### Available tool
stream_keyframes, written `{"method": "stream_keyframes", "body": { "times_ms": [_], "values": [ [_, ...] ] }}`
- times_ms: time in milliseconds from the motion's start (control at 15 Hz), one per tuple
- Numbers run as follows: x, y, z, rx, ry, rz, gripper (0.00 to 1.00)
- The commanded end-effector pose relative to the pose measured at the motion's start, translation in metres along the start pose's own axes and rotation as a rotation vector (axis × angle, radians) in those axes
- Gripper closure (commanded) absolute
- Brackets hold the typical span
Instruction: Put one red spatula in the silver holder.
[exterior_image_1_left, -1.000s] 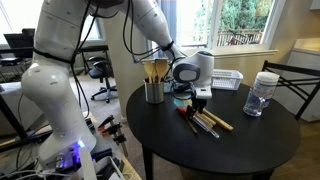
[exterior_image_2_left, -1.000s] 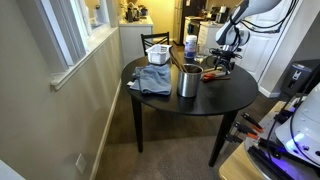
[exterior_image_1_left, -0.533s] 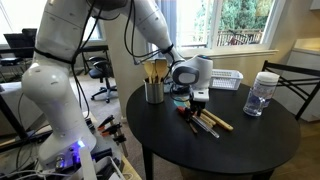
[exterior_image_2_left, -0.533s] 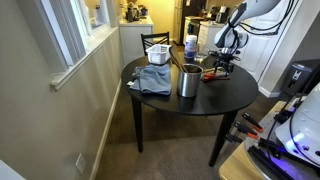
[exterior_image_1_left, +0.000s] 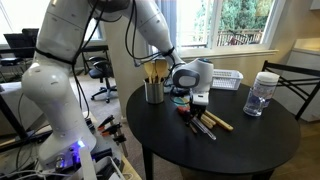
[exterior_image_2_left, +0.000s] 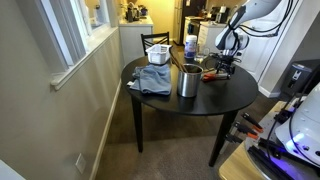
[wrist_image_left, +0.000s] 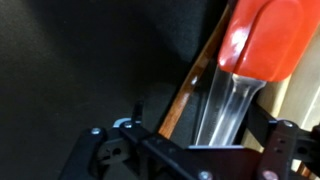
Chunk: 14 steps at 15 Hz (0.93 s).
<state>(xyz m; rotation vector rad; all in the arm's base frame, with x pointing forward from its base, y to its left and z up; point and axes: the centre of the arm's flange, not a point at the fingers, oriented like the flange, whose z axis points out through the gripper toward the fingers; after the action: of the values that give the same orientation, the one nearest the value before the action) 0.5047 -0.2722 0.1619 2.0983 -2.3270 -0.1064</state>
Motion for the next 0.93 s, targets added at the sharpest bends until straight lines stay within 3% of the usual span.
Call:
{"method": "stream_keyframes", "body": {
  "times_ms": [0,133,200,267,733,800,867],
  "values": [
    [-0.002,0.006,-0.005,-0.006,0.005,0.03,0.0],
    [-0.002,0.006,-0.007,0.001,0.002,0.031,0.0],
    [-0.002,0.006,-0.008,0.006,-0.003,0.024,0.25],
    [-0.003,0.006,-0.008,0.006,-0.003,0.019,0.26],
    [-0.002,0.005,-0.017,0.036,-0.056,0.035,0.72],
    [-0.002,0.004,-0.02,0.042,-0.063,0.044,0.3],
    [-0.003,0.004,-0.021,0.048,-0.071,0.048,0.33]
  ]
}}
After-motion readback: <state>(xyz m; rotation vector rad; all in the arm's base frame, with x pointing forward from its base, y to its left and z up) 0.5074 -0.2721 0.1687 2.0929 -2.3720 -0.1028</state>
